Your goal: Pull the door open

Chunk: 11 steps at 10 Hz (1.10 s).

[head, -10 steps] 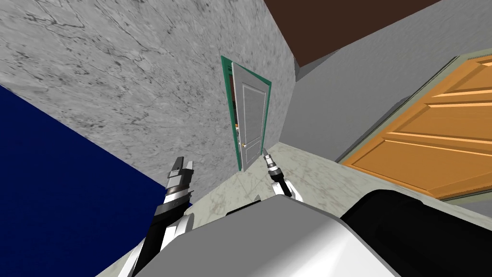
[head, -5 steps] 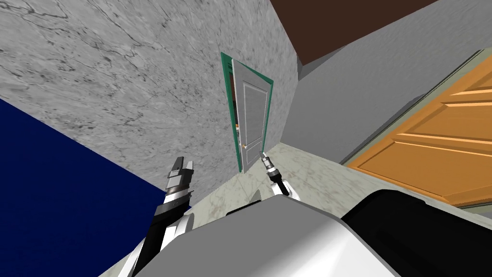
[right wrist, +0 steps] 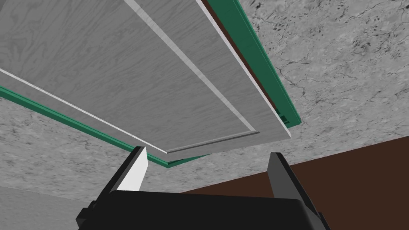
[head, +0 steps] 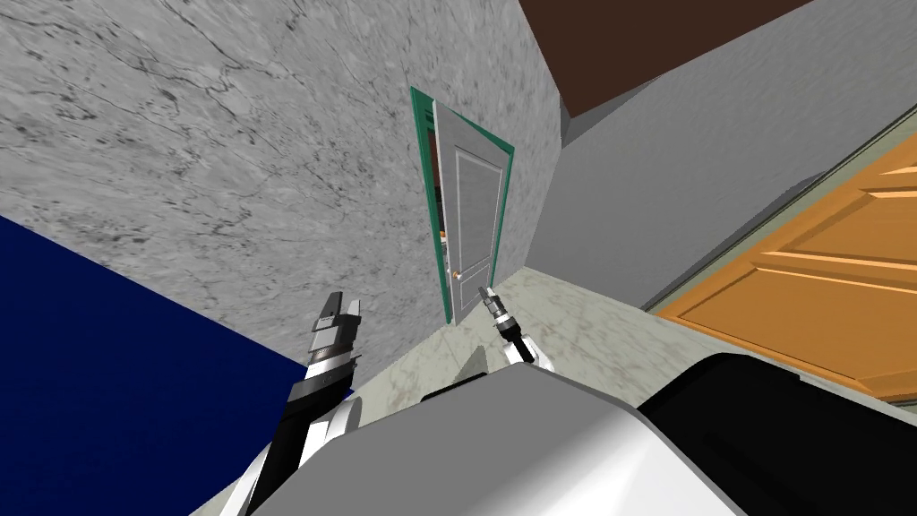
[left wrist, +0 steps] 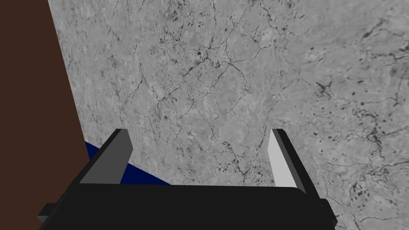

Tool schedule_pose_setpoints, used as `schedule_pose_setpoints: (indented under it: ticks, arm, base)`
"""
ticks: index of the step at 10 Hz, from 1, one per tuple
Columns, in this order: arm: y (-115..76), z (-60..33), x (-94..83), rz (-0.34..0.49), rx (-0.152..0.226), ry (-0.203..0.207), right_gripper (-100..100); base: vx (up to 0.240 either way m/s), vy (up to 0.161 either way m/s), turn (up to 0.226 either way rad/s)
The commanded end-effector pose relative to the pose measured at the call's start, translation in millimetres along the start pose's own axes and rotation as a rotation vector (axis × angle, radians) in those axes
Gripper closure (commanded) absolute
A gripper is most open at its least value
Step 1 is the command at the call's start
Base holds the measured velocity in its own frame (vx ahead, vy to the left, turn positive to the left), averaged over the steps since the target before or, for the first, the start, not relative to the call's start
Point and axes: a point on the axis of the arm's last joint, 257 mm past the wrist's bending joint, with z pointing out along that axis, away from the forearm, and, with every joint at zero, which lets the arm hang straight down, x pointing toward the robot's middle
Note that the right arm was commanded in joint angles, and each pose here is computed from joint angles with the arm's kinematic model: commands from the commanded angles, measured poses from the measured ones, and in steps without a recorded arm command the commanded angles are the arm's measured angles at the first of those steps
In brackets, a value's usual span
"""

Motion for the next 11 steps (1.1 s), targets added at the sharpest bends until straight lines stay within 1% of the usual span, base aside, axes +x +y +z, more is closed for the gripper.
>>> schedule_pose_setpoints:
  ticks: [1,6,11]
  arm:
    - [-8.2,-3.8,12.6,-0.047,0.009,0.028,-100]
    - [-31.2,-14.2,49.9,-0.180,0.025,0.113,-100]
    - [-50.2,-27.0,84.5,-0.301,0.028,0.198,-100]
  base:
    - [0.099,-0.014,0.023]
    - [0.101,-0.009,0.020]
    - [0.094,-0.013,0.017]
